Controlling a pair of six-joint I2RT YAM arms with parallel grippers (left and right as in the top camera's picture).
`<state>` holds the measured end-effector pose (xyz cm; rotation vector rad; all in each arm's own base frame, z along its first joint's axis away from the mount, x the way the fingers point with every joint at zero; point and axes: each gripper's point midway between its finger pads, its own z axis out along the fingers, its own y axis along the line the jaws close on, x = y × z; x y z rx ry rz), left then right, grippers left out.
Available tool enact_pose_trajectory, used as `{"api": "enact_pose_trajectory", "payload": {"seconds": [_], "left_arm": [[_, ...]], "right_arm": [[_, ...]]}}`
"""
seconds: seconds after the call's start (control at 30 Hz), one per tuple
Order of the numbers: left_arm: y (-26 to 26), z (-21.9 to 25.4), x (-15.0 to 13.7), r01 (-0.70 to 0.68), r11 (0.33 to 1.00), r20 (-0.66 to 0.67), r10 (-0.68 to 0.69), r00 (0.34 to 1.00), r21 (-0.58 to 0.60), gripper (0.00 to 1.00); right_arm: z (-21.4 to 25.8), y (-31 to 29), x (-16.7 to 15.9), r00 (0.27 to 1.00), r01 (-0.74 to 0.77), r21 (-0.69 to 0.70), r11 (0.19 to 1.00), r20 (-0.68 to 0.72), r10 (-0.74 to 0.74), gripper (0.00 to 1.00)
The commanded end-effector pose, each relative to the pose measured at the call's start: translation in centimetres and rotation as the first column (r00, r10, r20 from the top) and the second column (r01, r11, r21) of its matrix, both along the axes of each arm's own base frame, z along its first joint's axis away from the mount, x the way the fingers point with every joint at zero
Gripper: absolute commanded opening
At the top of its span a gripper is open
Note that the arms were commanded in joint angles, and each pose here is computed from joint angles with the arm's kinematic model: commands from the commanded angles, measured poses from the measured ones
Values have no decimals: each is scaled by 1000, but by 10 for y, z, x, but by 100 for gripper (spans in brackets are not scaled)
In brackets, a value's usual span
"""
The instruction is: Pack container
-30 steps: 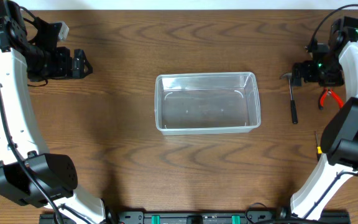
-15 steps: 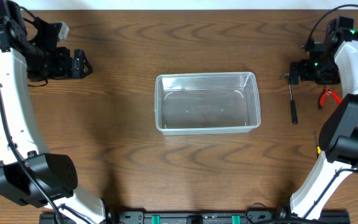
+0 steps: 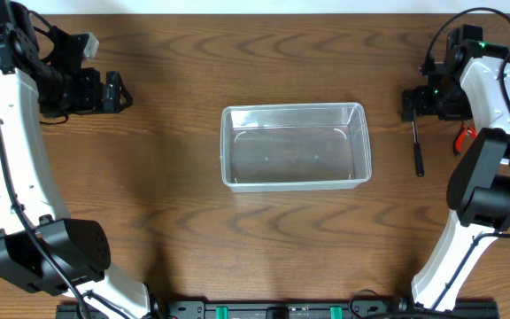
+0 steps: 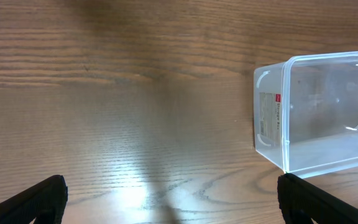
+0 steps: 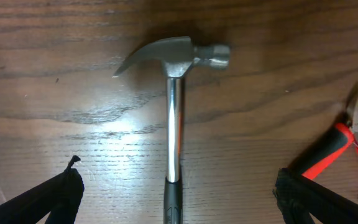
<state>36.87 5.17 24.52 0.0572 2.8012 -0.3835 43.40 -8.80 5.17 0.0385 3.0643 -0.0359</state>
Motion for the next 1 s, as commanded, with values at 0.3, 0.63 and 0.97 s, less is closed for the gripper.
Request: {"api": "enact_pose_trajectory", "payload": {"seconds": [0.3,0.63,0.97], "left_arm": [[2,-1,-2,4,1000,-3,-4,1000,10,98],[2,-1,-2,4,1000,-3,-4,1000,10,98],[2,-1,-2,4,1000,-2,-4,1000,10,98]], "right_arm": [[-7,-4,6,1000,4,-17,1000,2,-4,99],[-14,-4,7,1000,11,-15,1000,-3,-11,99],[-33,-3,4,999,18,-7,1000,-43,-18,99]]}}
